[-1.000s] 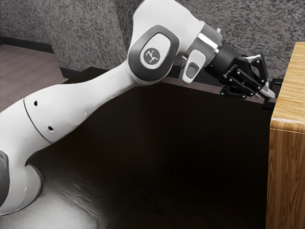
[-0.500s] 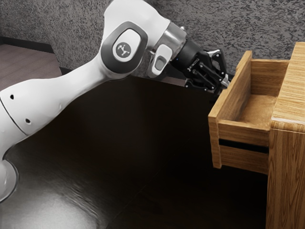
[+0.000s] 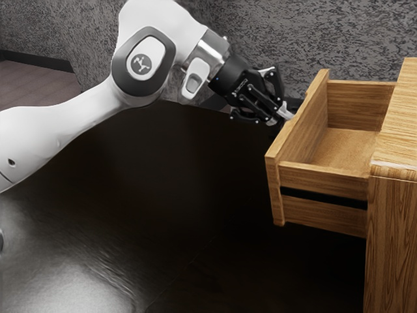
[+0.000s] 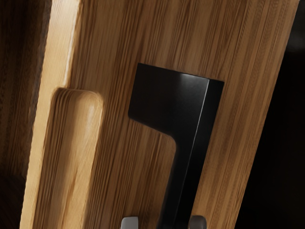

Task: Pull the drawer handle with one arm to open the drawer

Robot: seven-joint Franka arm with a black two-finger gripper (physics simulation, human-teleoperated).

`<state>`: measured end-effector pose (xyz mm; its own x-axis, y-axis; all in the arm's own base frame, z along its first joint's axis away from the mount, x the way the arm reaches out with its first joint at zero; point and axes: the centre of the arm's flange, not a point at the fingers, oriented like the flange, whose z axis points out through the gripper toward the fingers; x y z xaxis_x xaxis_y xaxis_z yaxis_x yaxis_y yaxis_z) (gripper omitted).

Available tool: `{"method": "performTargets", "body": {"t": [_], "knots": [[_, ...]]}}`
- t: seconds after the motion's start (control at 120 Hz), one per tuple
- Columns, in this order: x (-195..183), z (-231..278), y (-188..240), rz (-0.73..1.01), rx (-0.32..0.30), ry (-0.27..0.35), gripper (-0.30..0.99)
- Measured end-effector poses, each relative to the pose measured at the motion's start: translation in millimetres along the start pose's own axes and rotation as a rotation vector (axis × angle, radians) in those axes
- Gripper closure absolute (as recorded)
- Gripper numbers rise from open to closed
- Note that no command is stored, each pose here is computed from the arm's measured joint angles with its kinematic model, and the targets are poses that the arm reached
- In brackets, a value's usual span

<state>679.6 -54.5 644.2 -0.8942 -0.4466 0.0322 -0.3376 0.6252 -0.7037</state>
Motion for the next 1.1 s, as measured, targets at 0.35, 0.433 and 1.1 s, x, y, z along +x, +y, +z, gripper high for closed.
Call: {"method": "performTargets", "body": {"t": [0.35, 0.433, 1.1], "knots": [[-4.5, -22.1, 21.3, -0.05, 0.001, 0.016, 0.79], [-1.9, -18.1, 22.4, -0.051, -0.006, 0.028, 0.79], [-9.3, -25.4, 45.5, -0.086, -0.023, 0.035, 0.86]]}}
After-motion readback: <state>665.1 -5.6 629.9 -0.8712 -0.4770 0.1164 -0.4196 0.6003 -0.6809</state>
